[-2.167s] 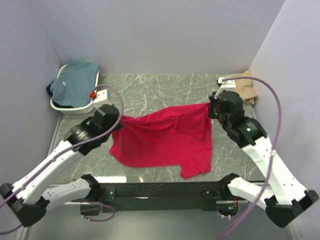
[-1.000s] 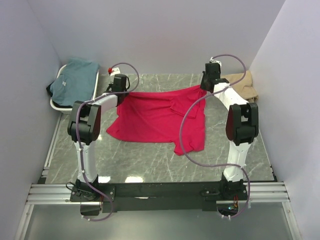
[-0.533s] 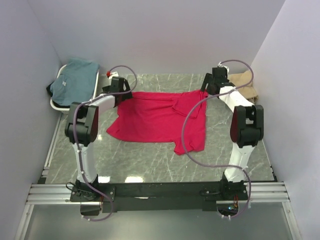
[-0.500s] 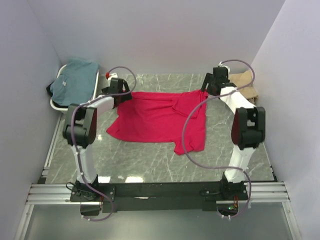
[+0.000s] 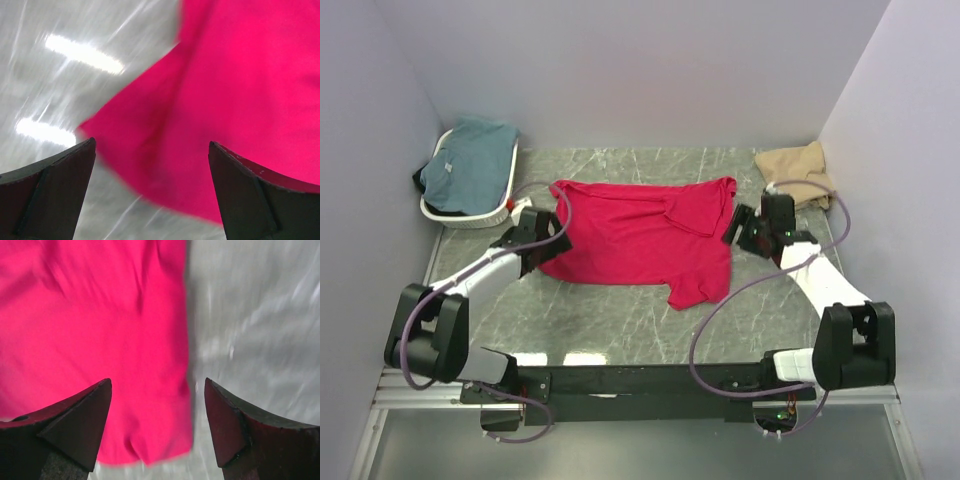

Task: Fold and stack the t-shirts
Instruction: Flatten the tshirt out

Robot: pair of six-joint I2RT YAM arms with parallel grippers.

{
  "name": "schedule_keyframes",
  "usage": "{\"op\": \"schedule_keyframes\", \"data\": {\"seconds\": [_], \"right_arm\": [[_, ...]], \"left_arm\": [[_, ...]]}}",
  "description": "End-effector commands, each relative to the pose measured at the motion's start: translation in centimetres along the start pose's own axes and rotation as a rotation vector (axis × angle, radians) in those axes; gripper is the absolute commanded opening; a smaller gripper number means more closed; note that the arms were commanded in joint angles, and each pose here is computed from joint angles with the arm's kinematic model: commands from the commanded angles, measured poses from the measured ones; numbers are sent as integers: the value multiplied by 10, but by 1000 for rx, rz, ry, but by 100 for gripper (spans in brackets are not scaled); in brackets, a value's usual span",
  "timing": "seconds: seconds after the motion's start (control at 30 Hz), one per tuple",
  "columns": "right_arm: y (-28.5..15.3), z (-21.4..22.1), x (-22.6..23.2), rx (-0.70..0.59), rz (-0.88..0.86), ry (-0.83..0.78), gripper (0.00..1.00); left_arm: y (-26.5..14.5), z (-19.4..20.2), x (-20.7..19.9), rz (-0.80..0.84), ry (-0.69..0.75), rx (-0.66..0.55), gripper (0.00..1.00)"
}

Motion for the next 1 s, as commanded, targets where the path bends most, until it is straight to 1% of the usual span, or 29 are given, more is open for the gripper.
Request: {"op": "schedule_keyframes", "data": {"seconds": [0.0, 0.07, 0.2, 0.37, 0.57, 0.73, 0.8, 0.9, 0.93, 0.97], "right_arm": [[-10, 33, -1, 65, -111, 76, 80], [-11, 45, -6, 74, -121, 96, 79], [-11, 54, -11, 87, -115, 104, 79], [-6, 61, -17, 97, -89, 112, 79], [3, 70, -24, 115, -73, 148, 73], [7, 78, -29, 149, -75, 177, 71], [8, 84, -29, 174, -88, 185, 70], [10, 91, -29, 206, -116, 200, 64], [11, 95, -29, 224, -124, 210, 55], [12, 95, -28, 222, -141, 207, 48]], "left_arm": [[-14, 15, 14, -27, -54, 8, 100], [-15, 20, 18, -41, -63, 7, 100], [-13, 22, 22, -68, -68, 3, 99], [-3, 27, 31, -158, -86, 3, 100], [11, 39, 35, -184, -89, 54, 99], [17, 36, 33, -181, -81, 69, 99], [20, 32, 32, -177, -83, 65, 96], [26, 32, 31, -169, -77, 78, 86], [28, 34, 32, -169, -72, 90, 79], [28, 34, 31, -168, -71, 92, 74]]}}
Point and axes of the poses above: each gripper's point midway between its finger pads, its own y axis out along the fingers, its own x axis along the line the jaws close on, z = x × y, the point moved 7 cm from there along -y, back along the fingers, and after that the axes turned 7 degrees about y, right-handed, at the moved point
